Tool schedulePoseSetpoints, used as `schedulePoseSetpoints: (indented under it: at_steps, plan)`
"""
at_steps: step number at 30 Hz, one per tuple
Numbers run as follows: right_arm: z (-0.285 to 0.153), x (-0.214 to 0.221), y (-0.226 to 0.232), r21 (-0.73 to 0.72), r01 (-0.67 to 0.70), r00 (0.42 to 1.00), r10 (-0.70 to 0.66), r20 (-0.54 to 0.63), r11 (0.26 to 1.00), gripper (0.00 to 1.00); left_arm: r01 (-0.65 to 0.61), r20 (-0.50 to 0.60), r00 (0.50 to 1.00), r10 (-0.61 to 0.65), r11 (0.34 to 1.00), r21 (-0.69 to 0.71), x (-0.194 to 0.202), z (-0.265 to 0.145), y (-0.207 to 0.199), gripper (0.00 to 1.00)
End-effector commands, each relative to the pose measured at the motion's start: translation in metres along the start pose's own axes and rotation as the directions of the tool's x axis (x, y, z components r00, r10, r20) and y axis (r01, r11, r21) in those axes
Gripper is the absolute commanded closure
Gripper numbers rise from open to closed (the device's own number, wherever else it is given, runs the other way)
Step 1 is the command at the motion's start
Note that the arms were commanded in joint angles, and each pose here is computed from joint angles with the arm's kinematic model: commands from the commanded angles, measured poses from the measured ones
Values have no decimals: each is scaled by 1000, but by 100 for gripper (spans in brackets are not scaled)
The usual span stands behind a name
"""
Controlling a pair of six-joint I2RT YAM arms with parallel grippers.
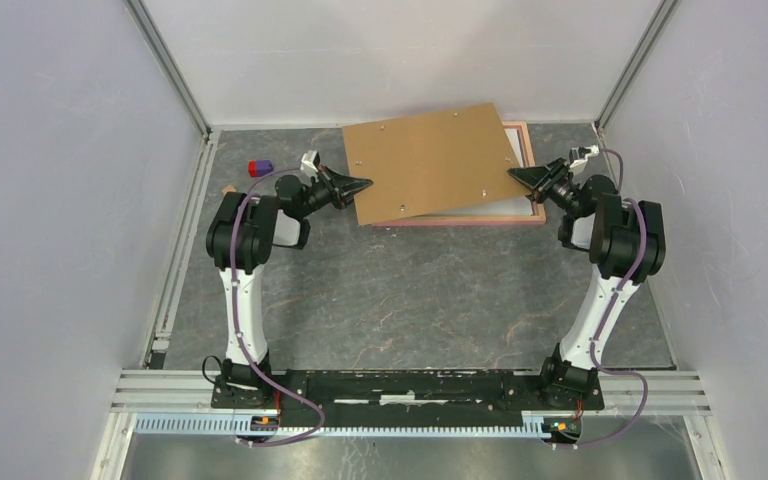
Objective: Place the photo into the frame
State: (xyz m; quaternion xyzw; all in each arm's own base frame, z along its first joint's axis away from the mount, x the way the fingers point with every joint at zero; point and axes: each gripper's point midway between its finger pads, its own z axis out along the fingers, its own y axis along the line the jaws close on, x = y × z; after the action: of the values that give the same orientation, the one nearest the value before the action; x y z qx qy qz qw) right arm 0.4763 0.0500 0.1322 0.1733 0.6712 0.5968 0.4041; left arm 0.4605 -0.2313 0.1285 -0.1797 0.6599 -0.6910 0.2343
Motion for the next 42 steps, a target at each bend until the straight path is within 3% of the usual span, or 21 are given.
schedulePoseSetpoints:
  at_steps: [1,8,10,12,15,25,29,42]
  plan:
    - [0,2,3,-4,62,997,-63,-36,998,63,-203,-17,979,203,979,27,-3,7,-25,98]
    - [-1,-2,-11,35,54,998,-53,-18,998,100,-249,-21,968,248,964,-91,-10,11,-7,96]
    - [-4,-6,-13,38,45,999,-46,10,998,100,-247,-28,969,246,963,-104,-10,15,-4,89]
    - [-10,-13,-15,36,41,998,-43,49,999,100,-240,-34,971,238,964,-111,-8,20,0,74]
    - [-24,-25,-17,25,27,993,-30,113,999,100,-242,-34,970,239,963,-117,-10,30,1,61]
    - [-31,-44,-29,59,35,987,-44,158,998,100,-261,-22,964,265,928,-267,-20,52,21,48]
    - [-30,-47,-33,69,37,985,-48,164,997,100,-268,-14,959,284,886,-379,-28,46,40,37]
    - [-27,-52,-57,156,17,973,-52,223,988,100,-326,-52,936,349,799,-505,-39,36,55,29]
